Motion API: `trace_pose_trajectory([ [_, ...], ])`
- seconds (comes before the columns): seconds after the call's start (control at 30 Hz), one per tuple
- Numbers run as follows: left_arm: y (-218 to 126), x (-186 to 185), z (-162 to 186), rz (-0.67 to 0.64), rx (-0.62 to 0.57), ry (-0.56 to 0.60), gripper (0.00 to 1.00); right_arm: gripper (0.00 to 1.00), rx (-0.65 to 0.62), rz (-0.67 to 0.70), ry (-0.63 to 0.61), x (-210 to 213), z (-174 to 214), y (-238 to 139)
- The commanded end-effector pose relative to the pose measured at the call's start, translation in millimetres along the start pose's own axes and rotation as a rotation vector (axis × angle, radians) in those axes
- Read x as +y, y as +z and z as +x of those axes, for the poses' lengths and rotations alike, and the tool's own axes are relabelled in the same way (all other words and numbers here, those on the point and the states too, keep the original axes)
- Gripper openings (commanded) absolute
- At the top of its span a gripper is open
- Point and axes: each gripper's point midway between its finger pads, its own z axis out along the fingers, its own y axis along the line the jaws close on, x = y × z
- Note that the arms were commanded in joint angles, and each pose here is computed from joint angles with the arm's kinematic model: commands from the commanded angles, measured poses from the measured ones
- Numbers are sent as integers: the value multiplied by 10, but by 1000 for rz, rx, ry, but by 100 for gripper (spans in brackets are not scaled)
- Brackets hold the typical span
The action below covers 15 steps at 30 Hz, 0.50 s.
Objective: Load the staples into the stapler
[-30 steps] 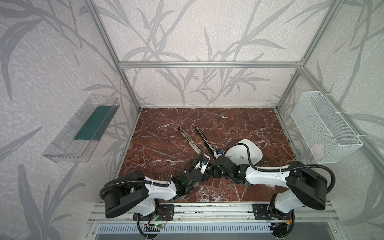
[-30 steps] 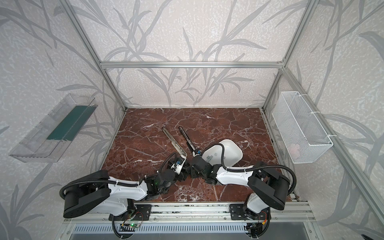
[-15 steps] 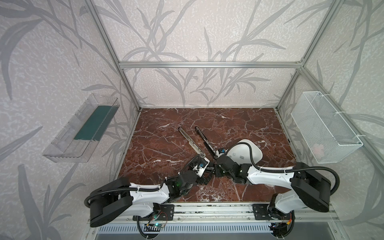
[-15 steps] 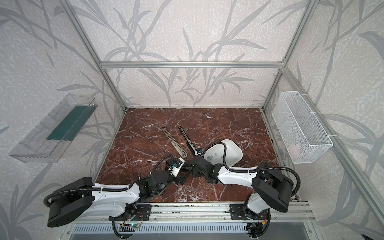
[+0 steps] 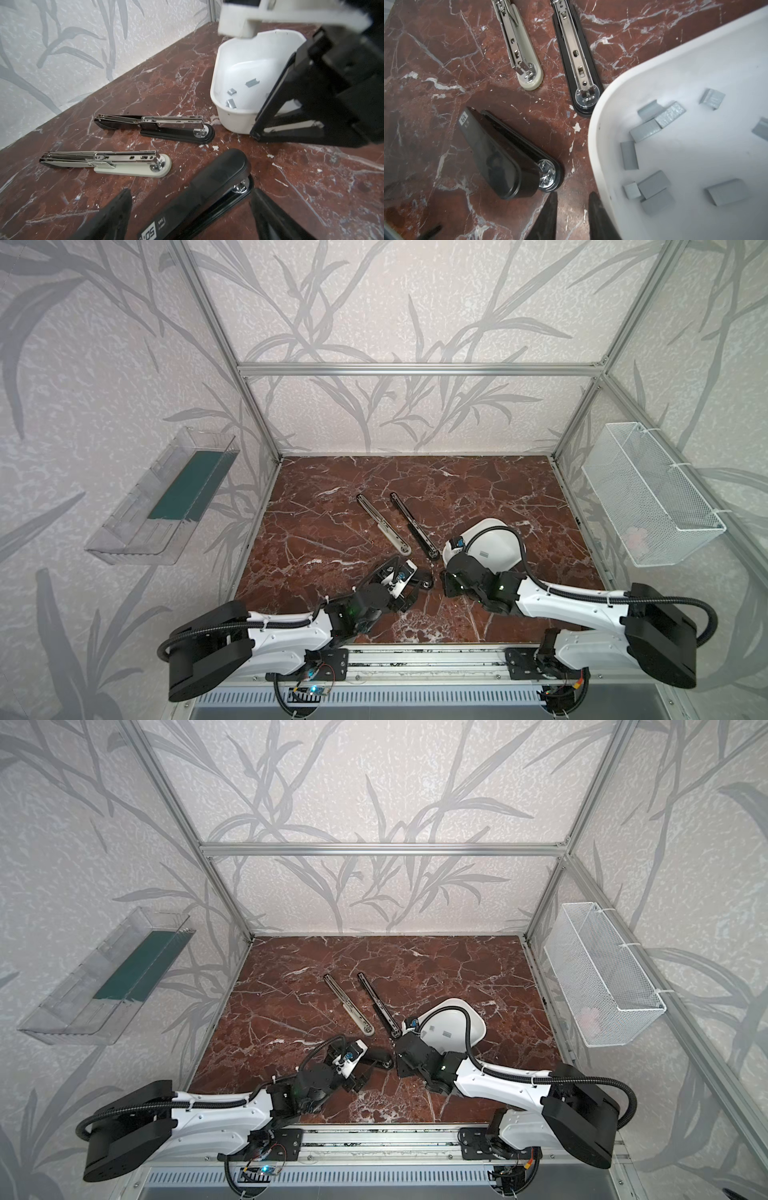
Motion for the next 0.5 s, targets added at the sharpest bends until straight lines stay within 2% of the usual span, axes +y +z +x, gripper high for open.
trace_pose_trajectory([
  [0.0, 27, 146, -81, -92, -45, 2, 85, 36, 23, -159, 107, 191, -38, -86],
  [0.07, 2, 259, -95, -153, -71, -76, 88, 44, 42, -198, 183, 217, -9, -128],
  [0.17, -5, 399, -22, -217, -32, -229, 87, 56, 26, -257, 266, 282, -36, -184],
  [0.3, -33, 506, 89, -258, 8, -415, 87, 59, -10, -326, 386, 343, -89, -139],
  [0.47, -152, 647, 191, -313, 44, -592, 87, 62, -7, -372, 451, 410, -82, -36],
])
